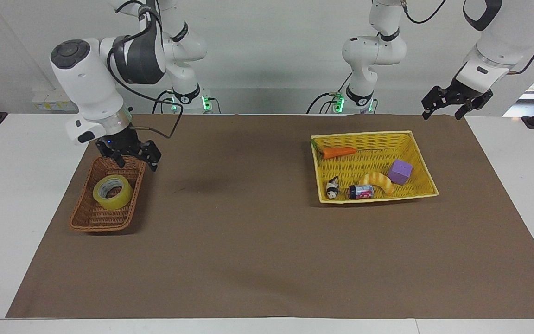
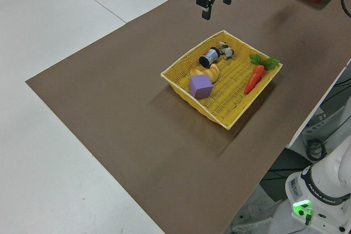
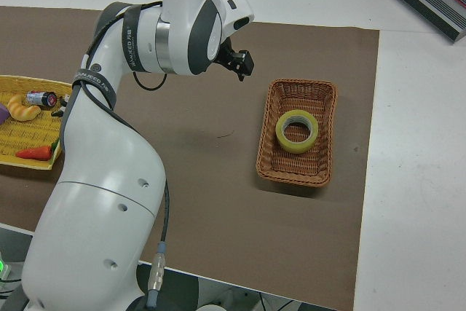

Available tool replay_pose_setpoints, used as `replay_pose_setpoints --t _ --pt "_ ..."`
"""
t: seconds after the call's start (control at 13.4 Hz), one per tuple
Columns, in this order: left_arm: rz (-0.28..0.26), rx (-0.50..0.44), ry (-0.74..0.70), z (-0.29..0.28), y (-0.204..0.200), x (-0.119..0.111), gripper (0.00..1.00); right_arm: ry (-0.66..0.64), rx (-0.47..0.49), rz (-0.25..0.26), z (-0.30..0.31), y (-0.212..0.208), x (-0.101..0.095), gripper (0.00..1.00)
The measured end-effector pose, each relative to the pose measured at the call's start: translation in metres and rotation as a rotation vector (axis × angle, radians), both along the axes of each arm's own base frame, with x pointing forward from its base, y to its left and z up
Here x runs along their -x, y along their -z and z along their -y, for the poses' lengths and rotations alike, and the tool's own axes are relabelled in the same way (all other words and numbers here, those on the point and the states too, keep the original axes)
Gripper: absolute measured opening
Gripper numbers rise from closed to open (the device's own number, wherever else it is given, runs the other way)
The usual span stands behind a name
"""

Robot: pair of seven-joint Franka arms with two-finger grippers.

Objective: Move tape to another basket

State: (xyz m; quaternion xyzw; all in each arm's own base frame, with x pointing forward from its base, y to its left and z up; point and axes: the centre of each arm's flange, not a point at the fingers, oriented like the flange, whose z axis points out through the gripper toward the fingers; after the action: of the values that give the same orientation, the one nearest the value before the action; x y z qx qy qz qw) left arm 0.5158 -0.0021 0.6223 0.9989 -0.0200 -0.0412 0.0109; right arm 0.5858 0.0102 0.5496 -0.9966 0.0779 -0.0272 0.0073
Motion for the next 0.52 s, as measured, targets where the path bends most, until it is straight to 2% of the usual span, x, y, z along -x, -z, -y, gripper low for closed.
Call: replay_pose_setpoints --t 0.3,0.52 --pt "0.0 0.001 -0.014 -0.006 0.0 0.0 1.0 0.011 -0.005 -0.023 0.01 -0.074 0.036 1.0" --pt "0.0 0.001 -0.014 -0.006 0.0 0.0 1.0 0.013 -0.007 -0.052 0.012 -0.105 0.052 1.0"
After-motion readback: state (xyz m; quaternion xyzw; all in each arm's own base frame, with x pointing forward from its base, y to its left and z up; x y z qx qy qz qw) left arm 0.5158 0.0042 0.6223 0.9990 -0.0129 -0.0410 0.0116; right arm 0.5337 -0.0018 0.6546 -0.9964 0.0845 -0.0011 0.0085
